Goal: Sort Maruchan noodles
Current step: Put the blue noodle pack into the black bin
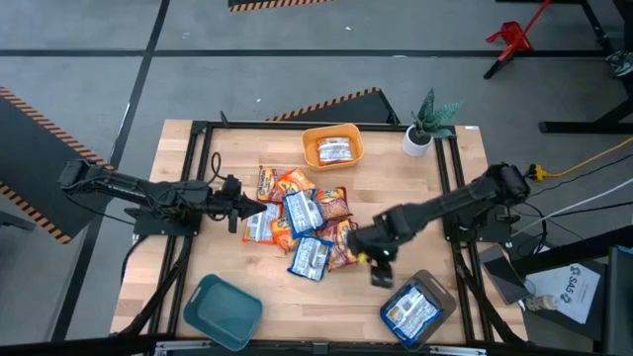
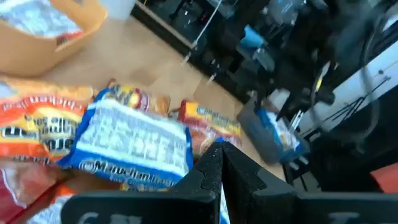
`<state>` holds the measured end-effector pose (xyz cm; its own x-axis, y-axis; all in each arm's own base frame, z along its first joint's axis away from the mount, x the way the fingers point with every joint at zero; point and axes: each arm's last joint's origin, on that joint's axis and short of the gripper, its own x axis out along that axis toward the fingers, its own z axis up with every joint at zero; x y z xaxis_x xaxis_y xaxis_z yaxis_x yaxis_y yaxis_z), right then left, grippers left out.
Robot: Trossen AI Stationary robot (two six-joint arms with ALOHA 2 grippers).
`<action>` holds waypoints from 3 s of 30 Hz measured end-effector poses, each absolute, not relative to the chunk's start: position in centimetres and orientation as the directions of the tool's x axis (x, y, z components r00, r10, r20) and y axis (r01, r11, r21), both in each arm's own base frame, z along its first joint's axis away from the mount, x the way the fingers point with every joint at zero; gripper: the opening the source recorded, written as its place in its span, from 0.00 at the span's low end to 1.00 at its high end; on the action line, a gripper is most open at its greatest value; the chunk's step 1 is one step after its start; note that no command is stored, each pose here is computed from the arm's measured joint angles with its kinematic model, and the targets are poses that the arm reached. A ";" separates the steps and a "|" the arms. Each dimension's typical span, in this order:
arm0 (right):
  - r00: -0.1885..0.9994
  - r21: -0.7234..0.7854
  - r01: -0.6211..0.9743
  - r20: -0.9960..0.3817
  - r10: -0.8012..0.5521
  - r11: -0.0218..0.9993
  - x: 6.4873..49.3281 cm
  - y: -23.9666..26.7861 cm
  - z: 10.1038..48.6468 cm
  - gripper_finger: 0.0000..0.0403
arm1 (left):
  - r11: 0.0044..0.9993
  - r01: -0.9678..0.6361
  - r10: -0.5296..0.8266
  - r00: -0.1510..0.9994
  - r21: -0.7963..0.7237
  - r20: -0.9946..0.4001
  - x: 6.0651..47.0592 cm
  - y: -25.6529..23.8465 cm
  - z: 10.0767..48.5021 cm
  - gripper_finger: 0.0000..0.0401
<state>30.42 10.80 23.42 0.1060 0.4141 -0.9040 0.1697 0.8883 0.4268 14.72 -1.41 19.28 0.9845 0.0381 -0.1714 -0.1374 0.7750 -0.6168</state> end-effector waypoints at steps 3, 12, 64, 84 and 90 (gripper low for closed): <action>0.300 0.414 0.191 -0.888 0.349 0.890 32.5 8.8 23.8 0.50 | 0.783 -0.124 -0.018 0.975 -0.610 -0.221 15.1 -1.9 18.6 0.00; 0.616 0.393 0.250 -0.770 0.167 0.885 35.8 4.6 25.2 0.50 | 0.864 -0.054 -0.162 0.911 -0.501 -0.379 17.3 -5.5 17.8 0.00; 0.574 0.325 0.304 -0.813 0.101 0.895 39.0 3.5 19.3 0.67 | 0.973 -0.026 -0.138 0.727 -0.228 -0.673 27.8 -13.0 9.8 0.00; 0.581 0.302 0.319 -0.811 0.067 0.898 39.2 3.4 19.1 0.66 | 0.989 -0.024 -0.068 0.806 -0.148 -0.588 27.5 -13.8 11.4 0.00; 0.579 0.301 0.319 -0.813 0.067 0.899 39.1 3.4 19.1 0.66 | 0.985 -0.047 -0.061 0.803 -0.166 -0.593 27.8 -13.9 10.5 0.00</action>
